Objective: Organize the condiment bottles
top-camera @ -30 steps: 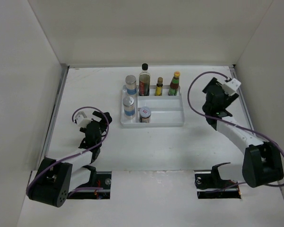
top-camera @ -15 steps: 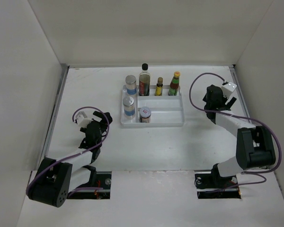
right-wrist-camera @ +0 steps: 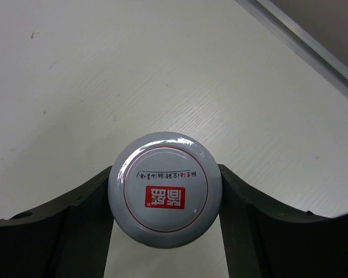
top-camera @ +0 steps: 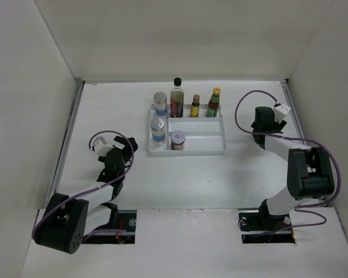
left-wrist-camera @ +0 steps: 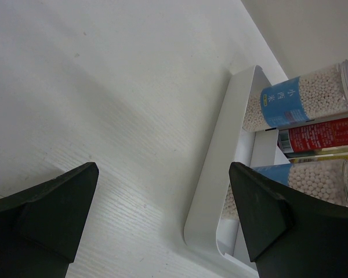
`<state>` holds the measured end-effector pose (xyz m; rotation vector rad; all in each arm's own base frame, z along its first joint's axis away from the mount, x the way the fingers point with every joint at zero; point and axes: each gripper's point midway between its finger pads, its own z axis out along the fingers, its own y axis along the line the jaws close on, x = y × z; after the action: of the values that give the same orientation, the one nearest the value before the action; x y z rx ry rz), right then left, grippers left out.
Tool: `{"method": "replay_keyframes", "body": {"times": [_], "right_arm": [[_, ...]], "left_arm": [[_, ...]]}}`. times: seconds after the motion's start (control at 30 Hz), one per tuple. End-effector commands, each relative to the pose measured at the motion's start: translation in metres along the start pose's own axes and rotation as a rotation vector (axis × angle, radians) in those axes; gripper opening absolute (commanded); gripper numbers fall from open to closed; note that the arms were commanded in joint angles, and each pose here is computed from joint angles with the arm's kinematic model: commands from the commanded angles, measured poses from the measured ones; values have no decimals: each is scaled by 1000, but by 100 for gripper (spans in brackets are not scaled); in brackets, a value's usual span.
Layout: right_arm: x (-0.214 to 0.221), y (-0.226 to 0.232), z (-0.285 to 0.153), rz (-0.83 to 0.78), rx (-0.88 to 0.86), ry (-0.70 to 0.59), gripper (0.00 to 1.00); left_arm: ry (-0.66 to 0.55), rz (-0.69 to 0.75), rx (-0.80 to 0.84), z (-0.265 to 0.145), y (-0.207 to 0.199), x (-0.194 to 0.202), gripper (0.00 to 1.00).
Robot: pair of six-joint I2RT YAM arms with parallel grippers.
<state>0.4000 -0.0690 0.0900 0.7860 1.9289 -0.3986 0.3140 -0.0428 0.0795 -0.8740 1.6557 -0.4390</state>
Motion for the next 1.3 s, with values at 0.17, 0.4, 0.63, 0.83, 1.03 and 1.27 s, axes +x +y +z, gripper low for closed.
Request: {"method": "replay_keyframes", "body": {"times": [0.17,0.4,0.63,0.83,1.03,1.27], "right_arm": [[-69,41,-42,104,-148,-182,45],[-75,117,-125,58,-405,-247,44],[-29,159,-176,-5,-600,-184,44],[17,170,-189,-74,-666,-108,44],[59,170,-182,-110,-674,-27,44],[67,168,-181,-118,-675,-25,76]], "left_arm": [[-50,-44,64,5,-25,-17,100],[-51,-42,55,6,-23,-18,100],[-40,-39,58,8,-24,-16,100],[-30,-28,38,13,-22,-14,100],[-25,-20,-2,18,-14,-19,100],[-13,-2,-33,20,-13,-20,100]]}}
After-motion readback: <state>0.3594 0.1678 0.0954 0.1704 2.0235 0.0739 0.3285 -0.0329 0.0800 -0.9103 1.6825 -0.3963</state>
